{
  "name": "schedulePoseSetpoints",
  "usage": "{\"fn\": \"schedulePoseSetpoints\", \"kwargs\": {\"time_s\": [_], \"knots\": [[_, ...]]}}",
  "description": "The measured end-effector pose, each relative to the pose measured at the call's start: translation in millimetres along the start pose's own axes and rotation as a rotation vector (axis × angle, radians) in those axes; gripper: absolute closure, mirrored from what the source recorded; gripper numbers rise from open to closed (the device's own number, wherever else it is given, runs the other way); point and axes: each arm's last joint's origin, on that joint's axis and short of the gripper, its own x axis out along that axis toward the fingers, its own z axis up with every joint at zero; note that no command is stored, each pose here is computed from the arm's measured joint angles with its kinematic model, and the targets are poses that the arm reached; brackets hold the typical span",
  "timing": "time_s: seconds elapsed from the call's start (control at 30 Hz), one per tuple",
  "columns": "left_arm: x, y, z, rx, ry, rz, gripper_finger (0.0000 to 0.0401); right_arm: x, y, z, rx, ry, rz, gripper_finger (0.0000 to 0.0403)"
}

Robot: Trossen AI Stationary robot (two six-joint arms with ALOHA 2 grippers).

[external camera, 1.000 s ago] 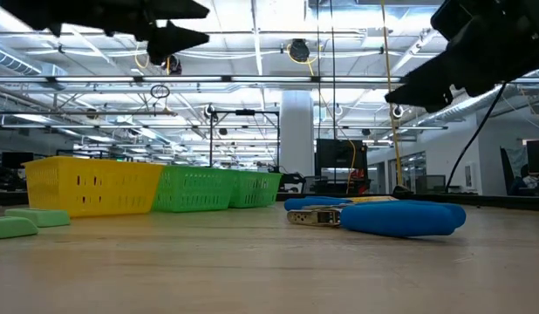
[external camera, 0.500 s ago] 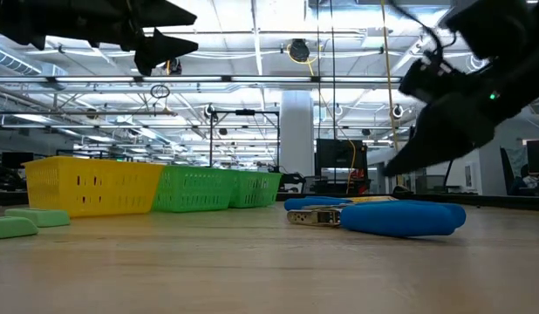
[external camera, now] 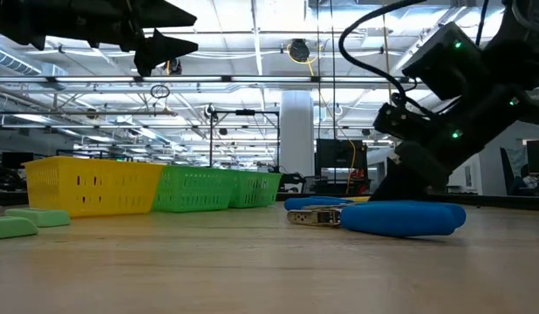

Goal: Pick & Place School Supplies
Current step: Put the crayon box into the top green bin

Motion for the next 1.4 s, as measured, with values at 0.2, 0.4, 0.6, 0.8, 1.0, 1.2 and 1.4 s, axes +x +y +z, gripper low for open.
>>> {"fn": "schedulePoseSetpoints", "kwargs": {"time_s": [0.2,0.4,0.6,0.8,1.0,1.2,1.4], "knots": [[0.0,0.0,0.0,-0.019,0.000,0.000,0.0122,0.7,-1.2,0.4,0.017,0.002,-0.002,0.0156],[0.0,0.0,0.0,-0.018,0.000,0.000,0.0115,0.8,-1.3,0.1,0.017,0.003,-0.003,0.0156],[0.0,0.0,0.1,-0.019,-0.001,0.000,0.0119,0.7,-1.5,-0.1,0.016,0.004,-0.005,0.0156],[0.0,0.0,0.1,-0.036,-0.001,0.000,0.0127,0.8,-1.7,-0.5,0.025,0.005,-0.007,0.0156],[0.0,0.0,0.0,-0.043,0.000,0.000,0.0115,0.8,-1.7,-0.6,0.011,0.005,-0.008,0.0156],[0.0,0.3,-1.6,-0.040,0.016,0.003,0.0112,0.9,-2.1,-0.8,0.014,0.006,-0.009,0.0156],[0.0,0.4,-2.5,-0.040,0.025,0.005,0.0125,1.0,-2.2,-0.8,0.014,0.006,-0.010,0.0156]]}}
